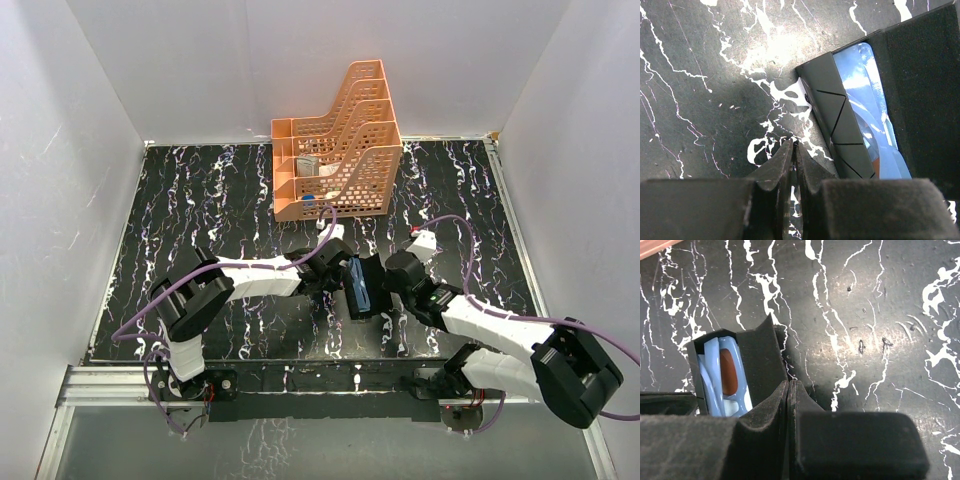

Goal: Organize the sunglasses
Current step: Close the sunglasses case at the center of the board.

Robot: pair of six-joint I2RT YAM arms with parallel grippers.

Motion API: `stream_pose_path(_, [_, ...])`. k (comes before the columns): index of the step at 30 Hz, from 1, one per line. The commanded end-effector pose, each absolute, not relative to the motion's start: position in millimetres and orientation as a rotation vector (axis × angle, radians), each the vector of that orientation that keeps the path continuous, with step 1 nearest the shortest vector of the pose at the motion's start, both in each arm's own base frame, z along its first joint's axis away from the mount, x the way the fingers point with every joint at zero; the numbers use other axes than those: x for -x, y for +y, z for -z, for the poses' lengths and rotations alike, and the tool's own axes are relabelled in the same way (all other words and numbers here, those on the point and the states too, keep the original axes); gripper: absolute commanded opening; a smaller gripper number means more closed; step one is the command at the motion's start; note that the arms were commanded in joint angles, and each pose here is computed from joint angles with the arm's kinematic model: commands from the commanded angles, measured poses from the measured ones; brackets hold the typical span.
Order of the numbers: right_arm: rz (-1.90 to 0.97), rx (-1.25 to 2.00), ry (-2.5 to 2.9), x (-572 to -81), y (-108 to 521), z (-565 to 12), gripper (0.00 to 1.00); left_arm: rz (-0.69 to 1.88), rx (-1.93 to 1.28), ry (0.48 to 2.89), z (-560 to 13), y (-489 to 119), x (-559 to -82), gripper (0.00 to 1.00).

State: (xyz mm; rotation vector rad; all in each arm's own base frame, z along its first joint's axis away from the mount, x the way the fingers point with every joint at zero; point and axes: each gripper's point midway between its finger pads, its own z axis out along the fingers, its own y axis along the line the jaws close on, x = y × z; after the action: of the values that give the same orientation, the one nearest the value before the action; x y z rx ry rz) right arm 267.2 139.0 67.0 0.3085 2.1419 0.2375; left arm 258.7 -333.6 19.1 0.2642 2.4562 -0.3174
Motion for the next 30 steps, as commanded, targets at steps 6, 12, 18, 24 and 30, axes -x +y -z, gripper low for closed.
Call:
stream_pose_path(6, [-0.201,-0.381,2.115,-272.7,127.9,-67.3,0.00,0.362,-0.291,2.467,-26.9,-339.3,-247.4,0.06])
stream_pose_path(12, [-0.246,-0.364,2.177,-269.3,139.3,-56.1,0.00,0.373,-0.302,2.464,-29.5,-342.8,-245.3,0.06])
stream_pose_path(18, [-0.324,-0.350,2.201,-266.6,151.8,-48.8,0.00,0.388,-0.307,2.464,-31.3,-347.0,-243.0,0.06])
stream_pose_path(24, [-0.429,-0.316,2.195,-264.4,166.1,-53.5,0.00,0.395,-0.323,2.463,-30.6,-354.0,-242.4,0.06])
stream_pose_path(30, [-0.574,-0.295,2.187,-258.6,183.8,-62.1,0.00,0.390,-0.325,2.464,-28.4,-355.0,-243.1,0.06])
